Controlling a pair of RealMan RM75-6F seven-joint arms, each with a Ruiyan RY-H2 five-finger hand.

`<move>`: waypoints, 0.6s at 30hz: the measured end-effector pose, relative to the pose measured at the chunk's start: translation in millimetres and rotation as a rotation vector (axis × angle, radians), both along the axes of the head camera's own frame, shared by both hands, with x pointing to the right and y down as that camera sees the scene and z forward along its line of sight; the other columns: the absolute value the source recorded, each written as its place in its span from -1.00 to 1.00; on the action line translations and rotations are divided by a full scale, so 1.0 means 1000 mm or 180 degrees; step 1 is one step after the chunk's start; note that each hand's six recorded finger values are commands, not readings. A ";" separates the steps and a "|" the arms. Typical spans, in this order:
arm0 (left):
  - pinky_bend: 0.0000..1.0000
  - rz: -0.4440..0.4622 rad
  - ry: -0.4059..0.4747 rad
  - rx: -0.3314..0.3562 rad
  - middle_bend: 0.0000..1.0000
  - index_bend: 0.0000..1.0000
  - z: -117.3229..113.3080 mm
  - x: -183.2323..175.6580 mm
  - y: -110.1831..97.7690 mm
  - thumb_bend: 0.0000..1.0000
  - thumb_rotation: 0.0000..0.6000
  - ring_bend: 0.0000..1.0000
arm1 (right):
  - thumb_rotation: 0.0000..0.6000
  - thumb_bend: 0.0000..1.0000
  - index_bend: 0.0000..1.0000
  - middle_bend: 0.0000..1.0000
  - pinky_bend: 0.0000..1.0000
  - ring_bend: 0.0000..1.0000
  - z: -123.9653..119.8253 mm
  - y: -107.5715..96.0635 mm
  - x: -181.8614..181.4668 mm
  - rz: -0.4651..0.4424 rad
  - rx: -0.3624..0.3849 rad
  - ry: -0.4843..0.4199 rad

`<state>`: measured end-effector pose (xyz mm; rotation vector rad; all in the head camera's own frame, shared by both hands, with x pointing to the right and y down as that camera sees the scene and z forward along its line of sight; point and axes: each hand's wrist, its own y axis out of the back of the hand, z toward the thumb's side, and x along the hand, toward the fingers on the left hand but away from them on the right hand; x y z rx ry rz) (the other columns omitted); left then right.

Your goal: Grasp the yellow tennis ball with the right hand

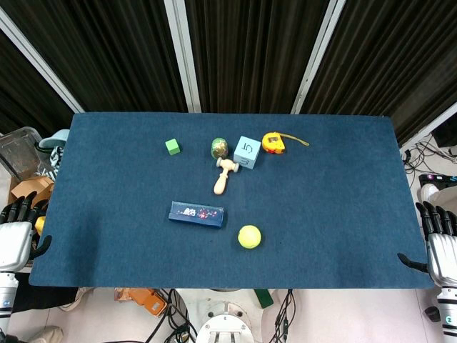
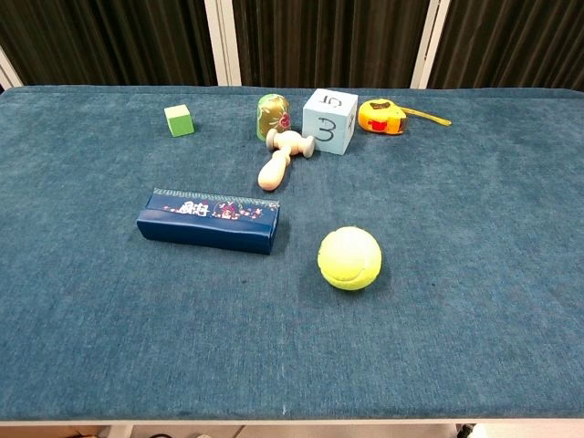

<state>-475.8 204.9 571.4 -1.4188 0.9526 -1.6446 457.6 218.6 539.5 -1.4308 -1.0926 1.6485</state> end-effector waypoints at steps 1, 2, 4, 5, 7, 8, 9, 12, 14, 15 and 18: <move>-0.78 0.0000 0.0000 0.0001 -1.00 -0.72 0.000 0.000 0.000 -0.44 1.00 -1.00 | 1.00 -0.78 -0.83 -0.74 -0.77 -0.77 0.000 0.000 0.000 0.0000 0.0002 -0.0001; -0.78 0.0000 0.0001 0.0002 -1.00 -0.72 0.000 0.000 0.000 -0.44 1.00 -1.00 | 1.00 -0.78 -0.83 -0.74 -0.77 -0.77 0.000 0.000 0.000 0.0000 0.0003 -0.0001; -0.78 0.0000 0.0000 0.0003 -1.00 -0.72 0.000 0.000 0.000 -0.44 1.00 -1.00 | 1.00 -0.78 -0.83 -0.74 -0.77 -0.77 0.000 0.000 0.000 -0.0002 -0.0003 0.0001; -0.78 0.0002 0.0000 0.0005 -1.00 -0.72 -0.001 0.000 0.000 -0.44 1.00 -1.00 | 1.00 -0.78 -0.83 -0.74 -0.77 -0.77 0.000 0.000 0.000 -0.0004 -0.0004 -0.0003; -0.78 0.0007 -0.0001 0.0007 -1.00 -0.72 -0.001 0.000 0.000 -0.44 1.00 -1.00 | 1.00 -0.78 -0.83 -0.74 -0.77 -0.77 0.000 0.000 -0.001 -0.0008 -0.0001 -0.0011; -0.78 0.0007 -0.0001 0.0006 -1.00 -0.72 0.000 0.000 0.000 -0.44 1.00 -1.00 | 1.00 -0.78 -0.83 -0.74 -0.77 -0.77 -0.001 0.000 -0.001 -0.0009 0.0005 -0.0013; -0.78 0.0005 -0.0001 0.0002 -1.00 -0.72 0.000 0.000 0.000 -0.44 1.00 -1.00 | 1.00 -0.78 -0.83 -0.74 -0.77 -0.77 -0.001 0.000 0.000 -0.0009 0.0006 -0.0013; -0.78 0.0006 -0.0001 0.0002 -1.00 -0.72 0.000 0.000 0.000 -0.44 1.00 -1.00 | 1.00 -0.78 -0.83 -0.74 -0.77 -0.77 -0.001 0.000 0.000 -0.0003 0.0004 -0.0014; -0.78 0.0009 -0.0002 0.0006 -1.00 -0.72 0.000 0.001 0.000 -0.44 1.00 -1.00 | 1.00 -0.78 -0.83 -0.74 -0.76 -0.77 -0.001 0.000 0.000 -0.0003 0.0001 -0.0014; -0.78 0.0009 -0.0002 0.0008 -1.00 -0.72 -0.001 0.000 0.000 -0.44 1.00 -1.00 | 1.00 -0.78 -0.83 -0.74 -0.76 -0.77 -0.001 0.000 0.000 -0.0007 0.0000 -0.0017; -0.78 0.0002 0.0005 0.0016 -1.00 -0.72 -0.001 0.001 0.000 -0.44 1.00 -1.00 | 1.00 -0.78 -0.83 -0.74 -0.76 -0.77 -0.001 0.000 -0.002 -0.0021 0.0009 -0.0038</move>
